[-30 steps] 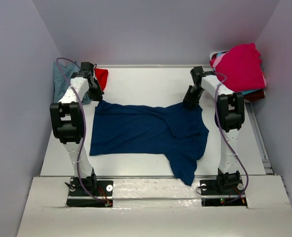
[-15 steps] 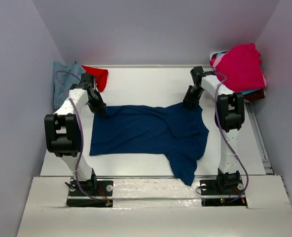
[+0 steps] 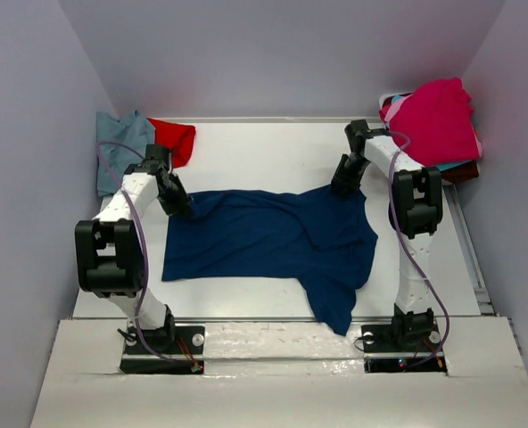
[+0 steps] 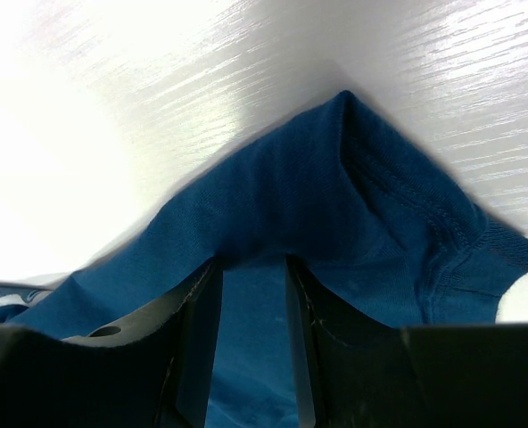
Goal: Fold and stack the t-shirts
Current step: Fold the tshirt
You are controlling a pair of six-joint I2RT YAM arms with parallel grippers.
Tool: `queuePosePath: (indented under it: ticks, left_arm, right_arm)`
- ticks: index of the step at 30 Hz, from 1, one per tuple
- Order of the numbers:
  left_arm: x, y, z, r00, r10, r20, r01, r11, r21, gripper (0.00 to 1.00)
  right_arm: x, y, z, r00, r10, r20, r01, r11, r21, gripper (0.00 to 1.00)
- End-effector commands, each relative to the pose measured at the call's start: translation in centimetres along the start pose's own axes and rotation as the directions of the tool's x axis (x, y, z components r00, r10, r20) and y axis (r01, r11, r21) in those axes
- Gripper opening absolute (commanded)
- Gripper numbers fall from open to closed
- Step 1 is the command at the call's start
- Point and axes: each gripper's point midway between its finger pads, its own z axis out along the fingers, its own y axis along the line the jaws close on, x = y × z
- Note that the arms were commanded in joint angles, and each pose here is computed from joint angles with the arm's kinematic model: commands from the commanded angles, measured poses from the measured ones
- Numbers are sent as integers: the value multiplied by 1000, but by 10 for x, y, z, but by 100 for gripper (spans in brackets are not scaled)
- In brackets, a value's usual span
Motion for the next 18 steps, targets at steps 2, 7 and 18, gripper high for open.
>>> queuePosePath:
  ticks: [2, 7, 18]
  left_arm:
    - [2, -4, -14, 998, -51, 38, 50, 998, 21, 6]
    - [-9, 2, -13, 993, -91, 70, 91, 996, 4, 6]
    - [-41, 25, 2, 984, -157, 87, 161, 986, -41, 6]
  right_arm:
    - [2, -7, 8, 1000, -8, -17, 8, 1000, 13, 40]
    - [3, -6, 7, 1000, -8, -15, 8, 1000, 7, 40]
    - [7, -8, 6, 999, -22, -27, 22, 1000, 5, 41]
